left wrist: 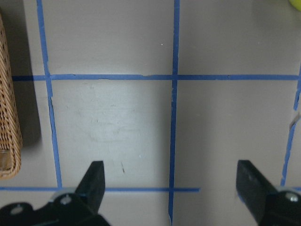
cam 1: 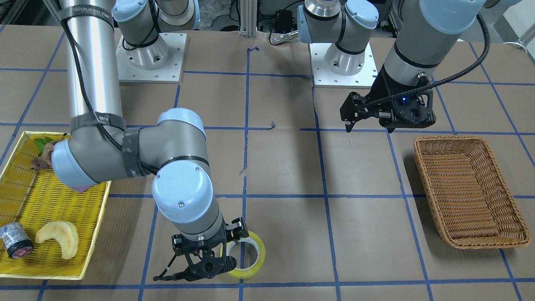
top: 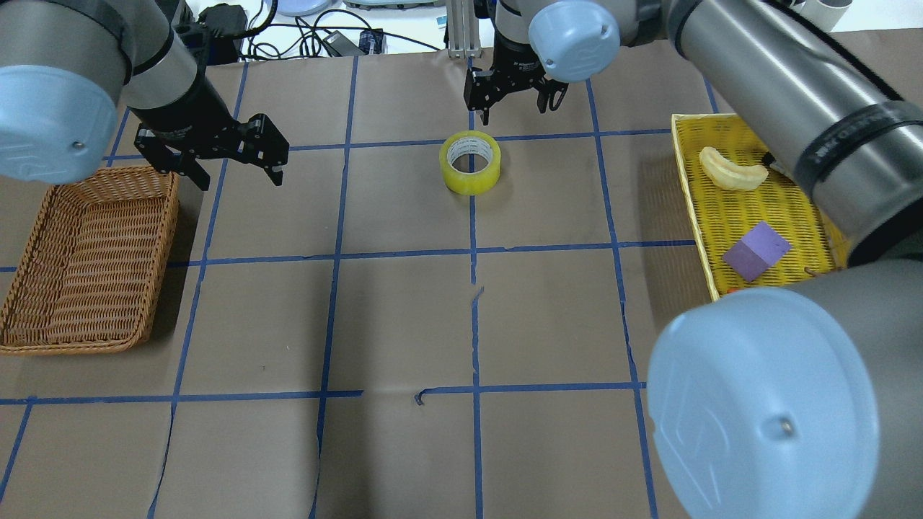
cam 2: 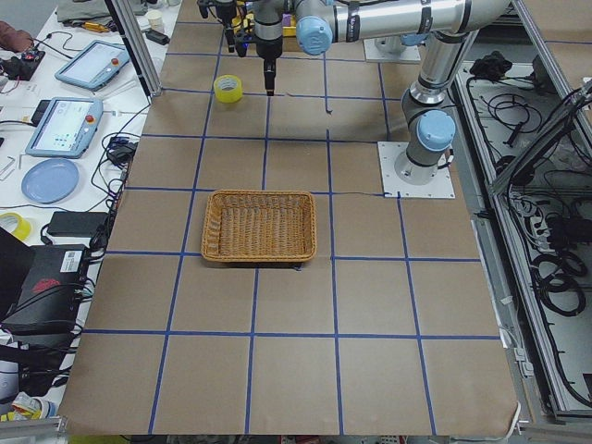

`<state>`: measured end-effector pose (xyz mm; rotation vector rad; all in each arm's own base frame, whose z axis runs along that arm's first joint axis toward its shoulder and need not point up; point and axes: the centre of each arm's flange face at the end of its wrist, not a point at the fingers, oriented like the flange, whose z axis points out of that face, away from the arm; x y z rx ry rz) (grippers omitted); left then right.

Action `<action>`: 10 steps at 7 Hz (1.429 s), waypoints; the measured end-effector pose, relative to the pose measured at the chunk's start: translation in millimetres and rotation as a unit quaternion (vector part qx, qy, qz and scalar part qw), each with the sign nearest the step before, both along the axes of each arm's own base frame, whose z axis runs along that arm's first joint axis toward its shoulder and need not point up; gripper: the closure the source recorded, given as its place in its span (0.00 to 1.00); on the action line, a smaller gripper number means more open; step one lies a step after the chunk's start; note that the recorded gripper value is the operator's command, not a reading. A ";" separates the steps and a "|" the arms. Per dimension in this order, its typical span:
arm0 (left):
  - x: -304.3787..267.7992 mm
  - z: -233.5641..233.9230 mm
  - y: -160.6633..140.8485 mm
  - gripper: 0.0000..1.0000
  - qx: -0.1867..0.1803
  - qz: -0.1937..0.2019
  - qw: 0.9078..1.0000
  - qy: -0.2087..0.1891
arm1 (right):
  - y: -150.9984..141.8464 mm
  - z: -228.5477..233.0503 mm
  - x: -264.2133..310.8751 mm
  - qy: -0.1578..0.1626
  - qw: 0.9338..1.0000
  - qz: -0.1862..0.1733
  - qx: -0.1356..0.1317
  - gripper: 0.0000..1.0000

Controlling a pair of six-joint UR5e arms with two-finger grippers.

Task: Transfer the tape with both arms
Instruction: 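Withdraw the right gripper toward the tray while the left gripper reaches toward the tape roll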

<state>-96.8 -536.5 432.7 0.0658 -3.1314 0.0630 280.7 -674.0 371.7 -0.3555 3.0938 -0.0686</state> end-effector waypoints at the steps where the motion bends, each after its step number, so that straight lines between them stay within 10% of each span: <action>1: 1.2 -15.7 -25.9 0.00 -0.031 0.003 0.999 0.006 | 21.6 32.6 -28.8 0.016 1.000 -0.015 0.003 0.00; 6: -91.3 -122.0 -119.4 0.00 -0.134 0.026 0.983 0.123 | 155.2 103.0 -132.1 0.026 0.996 -0.087 0.005 0.00; 10: -156.7 -208.3 -145.1 0.00 -0.140 0.023 0.978 0.151 | 162.7 105.0 -132.1 0.023 0.996 -0.088 0.004 0.00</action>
